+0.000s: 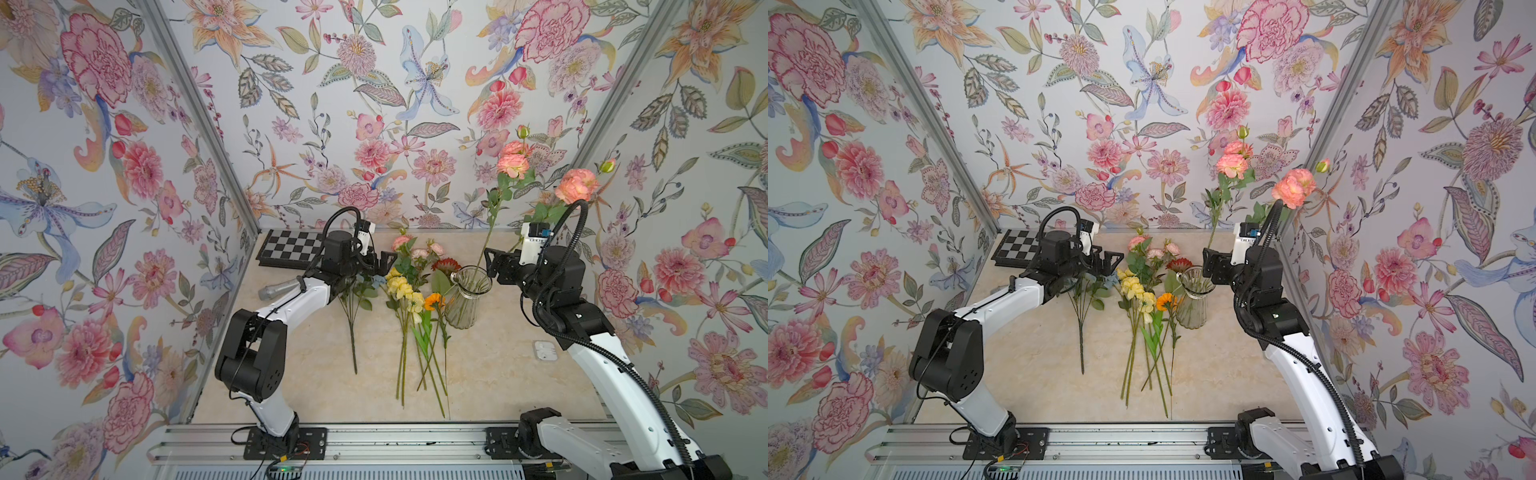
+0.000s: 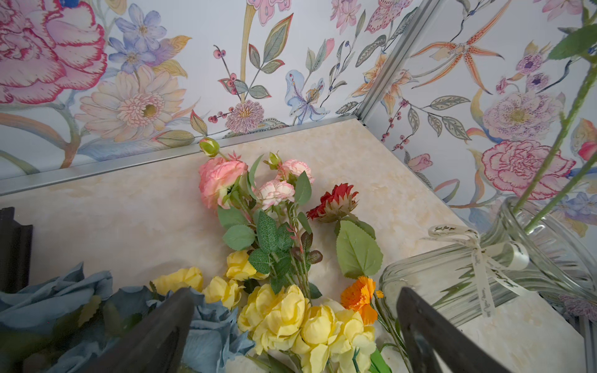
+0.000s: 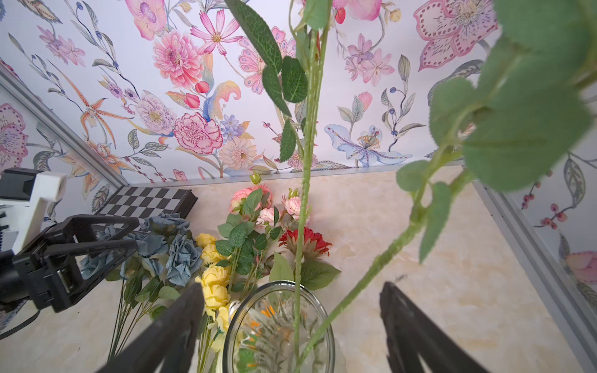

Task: Place the pink flowers into the vase
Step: Place the flower in the vase, then pick up the flower at the center of the board.

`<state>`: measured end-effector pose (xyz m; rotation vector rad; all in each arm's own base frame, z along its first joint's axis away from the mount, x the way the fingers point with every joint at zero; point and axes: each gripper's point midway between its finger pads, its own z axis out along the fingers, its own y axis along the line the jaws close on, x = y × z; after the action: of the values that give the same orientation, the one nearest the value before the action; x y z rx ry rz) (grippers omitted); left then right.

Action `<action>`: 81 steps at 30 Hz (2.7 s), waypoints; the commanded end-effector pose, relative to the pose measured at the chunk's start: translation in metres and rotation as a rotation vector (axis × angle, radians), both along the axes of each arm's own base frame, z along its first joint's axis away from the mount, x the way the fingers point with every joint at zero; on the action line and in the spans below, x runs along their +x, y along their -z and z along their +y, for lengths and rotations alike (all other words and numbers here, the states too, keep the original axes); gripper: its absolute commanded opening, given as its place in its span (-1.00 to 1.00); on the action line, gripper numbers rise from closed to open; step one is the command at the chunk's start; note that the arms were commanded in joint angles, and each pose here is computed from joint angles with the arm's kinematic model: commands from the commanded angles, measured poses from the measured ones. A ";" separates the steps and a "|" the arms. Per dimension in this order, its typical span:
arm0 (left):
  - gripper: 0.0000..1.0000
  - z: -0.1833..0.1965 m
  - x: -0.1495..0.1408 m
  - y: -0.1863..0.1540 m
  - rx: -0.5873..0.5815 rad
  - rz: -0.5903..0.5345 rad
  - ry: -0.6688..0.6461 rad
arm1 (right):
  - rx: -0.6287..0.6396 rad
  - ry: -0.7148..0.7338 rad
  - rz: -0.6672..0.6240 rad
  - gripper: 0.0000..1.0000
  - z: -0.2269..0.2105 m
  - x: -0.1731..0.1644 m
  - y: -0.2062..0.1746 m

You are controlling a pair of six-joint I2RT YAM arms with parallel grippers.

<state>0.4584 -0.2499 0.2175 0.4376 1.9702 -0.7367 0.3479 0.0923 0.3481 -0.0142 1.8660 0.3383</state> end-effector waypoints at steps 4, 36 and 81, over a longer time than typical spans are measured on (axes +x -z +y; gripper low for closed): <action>0.98 0.014 0.014 0.021 0.143 0.057 -0.091 | -0.023 -0.022 -0.017 0.81 0.010 -0.015 -0.028; 0.69 -0.029 -0.059 0.111 0.349 0.315 -0.003 | -0.107 -0.243 -0.109 0.90 0.076 -0.033 -0.073; -0.77 -0.050 -0.060 0.125 0.317 0.432 -0.008 | -0.095 -0.267 -0.080 0.94 0.070 -0.029 -0.061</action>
<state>0.3836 -0.3078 0.0476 0.5201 2.5919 -0.5663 0.3176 0.1635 0.4040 -0.3234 1.8115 0.4338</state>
